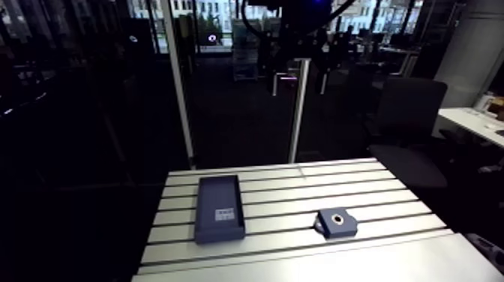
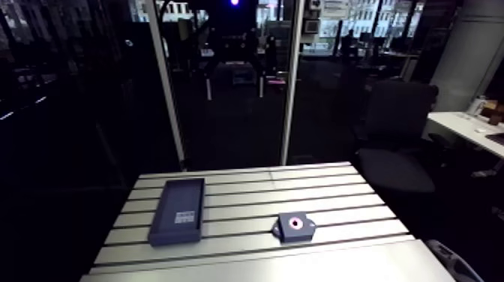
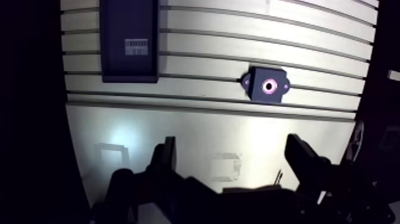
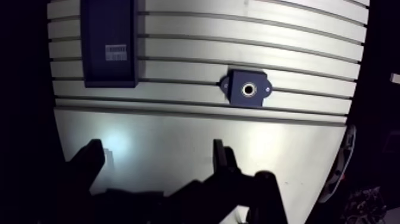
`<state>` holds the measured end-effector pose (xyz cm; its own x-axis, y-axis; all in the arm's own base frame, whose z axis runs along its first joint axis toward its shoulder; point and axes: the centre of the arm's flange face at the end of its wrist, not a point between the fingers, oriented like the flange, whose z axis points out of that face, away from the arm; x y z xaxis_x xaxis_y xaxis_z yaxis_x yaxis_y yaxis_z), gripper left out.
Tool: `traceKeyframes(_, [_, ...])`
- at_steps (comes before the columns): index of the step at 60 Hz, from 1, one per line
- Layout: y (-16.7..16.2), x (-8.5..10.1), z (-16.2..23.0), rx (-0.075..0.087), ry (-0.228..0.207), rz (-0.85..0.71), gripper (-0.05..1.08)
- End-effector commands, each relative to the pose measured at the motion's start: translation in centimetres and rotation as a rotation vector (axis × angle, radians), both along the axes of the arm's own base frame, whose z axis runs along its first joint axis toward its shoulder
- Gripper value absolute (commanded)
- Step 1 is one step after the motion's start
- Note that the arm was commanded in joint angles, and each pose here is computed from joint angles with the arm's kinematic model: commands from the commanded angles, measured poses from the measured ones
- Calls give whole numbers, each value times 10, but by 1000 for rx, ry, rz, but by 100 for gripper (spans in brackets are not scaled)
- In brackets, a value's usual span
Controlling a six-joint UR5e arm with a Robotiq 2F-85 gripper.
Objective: Pick up the bearing and press it into the housing until flush.
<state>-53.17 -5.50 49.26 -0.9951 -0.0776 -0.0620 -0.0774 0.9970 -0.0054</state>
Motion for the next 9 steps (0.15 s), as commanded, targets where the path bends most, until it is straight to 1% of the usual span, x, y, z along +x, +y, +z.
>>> traceKeyframes(1, [1,-4,-8,0,-12,-1,1])
traceKeyframes(9, [1,-8,-14,-1,-5,-1,1])
